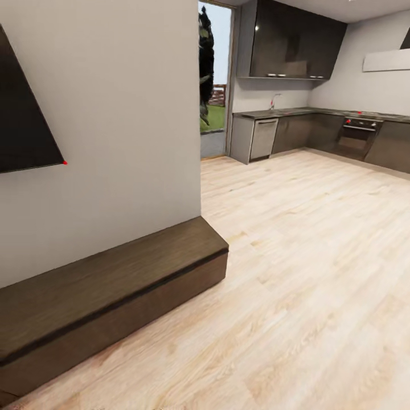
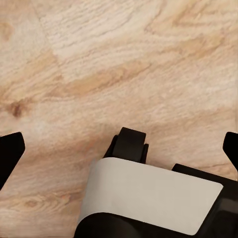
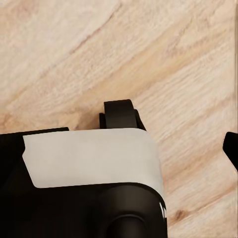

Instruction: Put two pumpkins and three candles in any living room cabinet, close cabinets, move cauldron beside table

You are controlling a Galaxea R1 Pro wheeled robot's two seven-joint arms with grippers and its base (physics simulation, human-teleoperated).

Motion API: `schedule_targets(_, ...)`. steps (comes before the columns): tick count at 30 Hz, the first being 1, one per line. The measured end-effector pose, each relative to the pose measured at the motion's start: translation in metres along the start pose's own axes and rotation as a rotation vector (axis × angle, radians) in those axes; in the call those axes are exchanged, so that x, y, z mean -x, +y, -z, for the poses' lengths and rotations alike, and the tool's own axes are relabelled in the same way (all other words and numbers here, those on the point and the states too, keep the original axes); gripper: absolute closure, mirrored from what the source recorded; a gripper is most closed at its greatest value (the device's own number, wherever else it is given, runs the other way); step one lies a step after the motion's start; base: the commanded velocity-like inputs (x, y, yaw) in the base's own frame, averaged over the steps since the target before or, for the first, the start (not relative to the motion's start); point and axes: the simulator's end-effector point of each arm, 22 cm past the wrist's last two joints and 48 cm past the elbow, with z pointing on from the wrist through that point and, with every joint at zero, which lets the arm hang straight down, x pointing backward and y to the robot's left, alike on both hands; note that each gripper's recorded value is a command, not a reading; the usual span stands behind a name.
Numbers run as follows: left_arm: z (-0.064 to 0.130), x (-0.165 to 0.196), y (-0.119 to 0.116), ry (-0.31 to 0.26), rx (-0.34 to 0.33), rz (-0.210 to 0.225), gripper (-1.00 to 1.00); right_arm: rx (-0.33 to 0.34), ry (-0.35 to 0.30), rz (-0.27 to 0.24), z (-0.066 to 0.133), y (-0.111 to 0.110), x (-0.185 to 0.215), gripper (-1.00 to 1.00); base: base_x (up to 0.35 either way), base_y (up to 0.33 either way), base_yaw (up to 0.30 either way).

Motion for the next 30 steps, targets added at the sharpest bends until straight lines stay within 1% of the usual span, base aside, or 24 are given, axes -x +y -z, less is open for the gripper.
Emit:
schedule_targets(6, 0.0, 0.0004, -0.0001, -0.002, 0.0, 0.001, -1.0, 0.0, 0.0, 0.0, 0.0, -0.0001, 0.0, -1.0, 0.0, -0.25, 0.288)
schedule_targets(12, 0.0002, 0.0045, -0.0005, -0.02, -0.001, 0.008, -1.0, 0.0, 0.0, 0.0, 0.0, -0.0001, 0.0, -1.0, 0.0, -0.258, 0.288)
schedule_targets(23, 0.0002, 0.0051, -0.0007, -0.023, -0.001, 0.009, -1.0, -0.002, 0.0, 0.001, -0.0001, -0.0011, 0.0001, -1.0, 0.0, -0.257, 0.288)
schedule_targets(30, 0.0001, 0.0047, -0.0009, -0.022, -0.002, 0.01, -1.0, -0.003, 0.0, 0.001, -0.0003, -0.0024, -0.0002, -1.0, 0.0, -0.049, 0.288)
